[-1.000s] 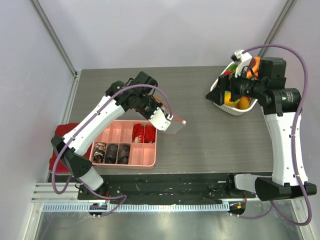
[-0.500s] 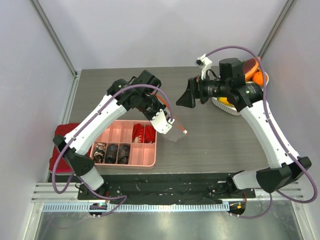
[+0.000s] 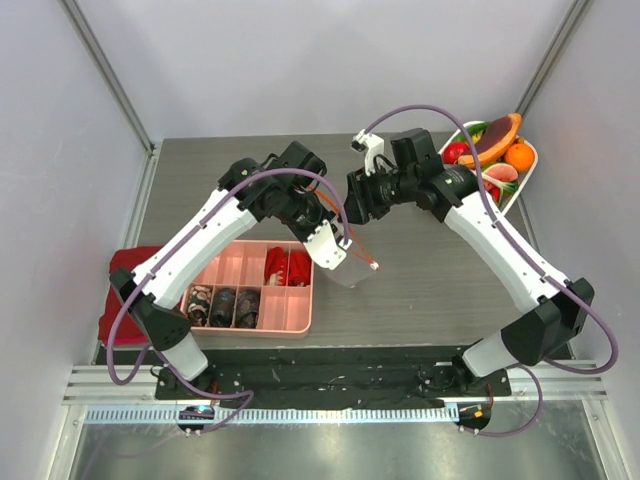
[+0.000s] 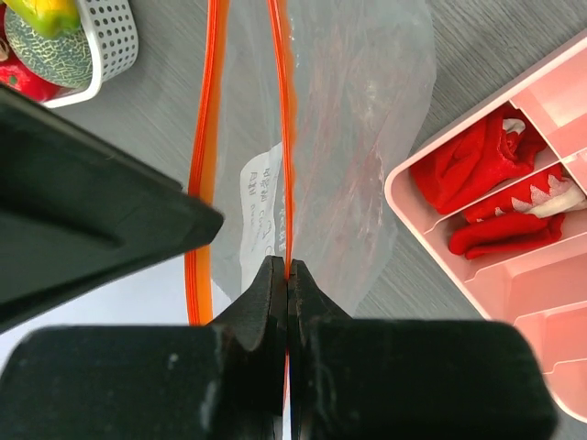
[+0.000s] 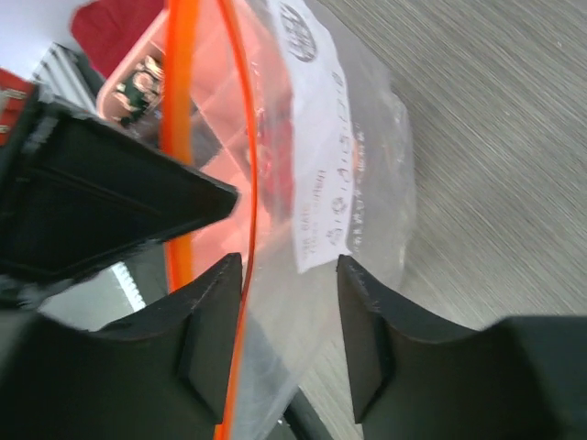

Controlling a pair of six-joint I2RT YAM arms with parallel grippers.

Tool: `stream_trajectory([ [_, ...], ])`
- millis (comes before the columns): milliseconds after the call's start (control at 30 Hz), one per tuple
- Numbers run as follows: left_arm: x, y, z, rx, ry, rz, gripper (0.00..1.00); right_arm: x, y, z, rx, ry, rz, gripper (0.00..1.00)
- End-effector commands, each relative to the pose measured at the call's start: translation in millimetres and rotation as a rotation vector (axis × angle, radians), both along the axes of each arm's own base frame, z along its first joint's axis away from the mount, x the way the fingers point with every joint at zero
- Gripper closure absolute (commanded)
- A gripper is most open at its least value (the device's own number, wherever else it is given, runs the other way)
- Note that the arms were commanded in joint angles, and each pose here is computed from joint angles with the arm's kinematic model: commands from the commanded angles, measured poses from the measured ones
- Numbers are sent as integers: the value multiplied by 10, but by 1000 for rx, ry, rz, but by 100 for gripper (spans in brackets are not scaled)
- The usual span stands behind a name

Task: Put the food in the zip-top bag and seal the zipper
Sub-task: Open the zipper of the food storage bag.

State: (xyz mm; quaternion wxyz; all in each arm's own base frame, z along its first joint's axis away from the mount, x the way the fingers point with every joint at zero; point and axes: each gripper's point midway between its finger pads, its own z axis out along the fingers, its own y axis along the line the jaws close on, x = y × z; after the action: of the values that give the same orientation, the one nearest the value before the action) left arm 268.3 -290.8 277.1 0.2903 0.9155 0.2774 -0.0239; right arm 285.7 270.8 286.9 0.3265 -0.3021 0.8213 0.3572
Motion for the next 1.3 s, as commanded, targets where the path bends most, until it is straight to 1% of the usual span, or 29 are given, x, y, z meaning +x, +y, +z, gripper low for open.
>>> stream_trajectory([
  [0,-70,-47,132,-46,-6,-27,100,82,-44,-69,-40,-58,-28,54],
  [33,-66,-43,117,-45,-3,-23,100,68,-57,-91,-44,-55,-30,54],
  [100,-59,-36,117,-55,1,-7,100,-2,-94,-135,-48,-48,-26,62],
  [133,-60,-40,108,-60,12,-2,100,-14,-111,-145,-51,-50,-27,72],
  [200,-18,-30,127,-83,22,21,100,-37,-164,-173,-65,-54,-42,88],
  [233,-9,-30,146,-104,41,48,100,-28,-194,-172,-68,-59,-55,99],
  [300,44,-87,248,-175,45,82,99,-16,-262,-148,-64,-57,-90,99],
  [333,75,-69,215,-208,96,163,98,37,-327,-109,-55,-59,-125,99],
  [367,205,-174,375,-308,69,209,96,73,-369,-80,-43,-55,-150,99],
  [400,240,-172,485,-371,74,257,88,88,-398,-8,-6,-32,-186,99],
  [433,276,-136,464,-427,160,378,82,159,-436,55,21,-37,-218,99],
  [467,375,-196,637,-529,166,414,74,246,-518,111,49,-30,-271,99],
  [500,405,-195,708,-588,214,474,60,284,-552,185,91,-6,-325,99],
  [533,413,-184,805,-640,248,515,54,370,-566,298,137,-23,-365,99],
  [567,457,-156,887,-707,328,598,49,448,-636,342,167,-28,-418,99],
  [600,482,-150,966,-752,363,646,41,494,-648,416,221,-2,-475,99],
  [633,542,-132,1065,-806,393,707,38,560,-639,523,265,-26,-497,99],
  [667,610,-100,1154,-887,498,822,35,591,-634,543,288,-16,-519,99],
  [700,679,-50,1211,-931,533,886,27,618,-626,566,318,4,-543,99],
  [733,762,-16,1216,-971,587,967,24,674,-614,637,372,25,-585,99],
  [767,878,35,1281,-1040,607,1052,24,693,-601,618,395,52,-606,99],
  [800,961,94,1276,-1117,692,1217,18,711,-594,628,420,66,-622,99],
  [833,1098,213,1256,-1172,665,1339,18,752,-577,706,482,85,-648,99],
  [900,1132,231,1183,-1172,738,1443,16,799,-539,752,548,87,-660,99],
  [933,1147,249,1143,-1174,749,1483,16,833,-543,740,569,101,-694,99],
  [1000,1155,235,1125,-1210,818,1534,16,867,-497,772,583,97,-711,99],
  [1100,1150,161,1179,-1268,904,1539,15,909,-377,766,614,120,-719,99],
  [1133,1170,149,1187,-1285,906,1541,16,899,-318,744,618,133,-713,99],
  [1267,1183,63,1040,-1272,932,1595,18,944,-181,648,634,182,-718,99],
])
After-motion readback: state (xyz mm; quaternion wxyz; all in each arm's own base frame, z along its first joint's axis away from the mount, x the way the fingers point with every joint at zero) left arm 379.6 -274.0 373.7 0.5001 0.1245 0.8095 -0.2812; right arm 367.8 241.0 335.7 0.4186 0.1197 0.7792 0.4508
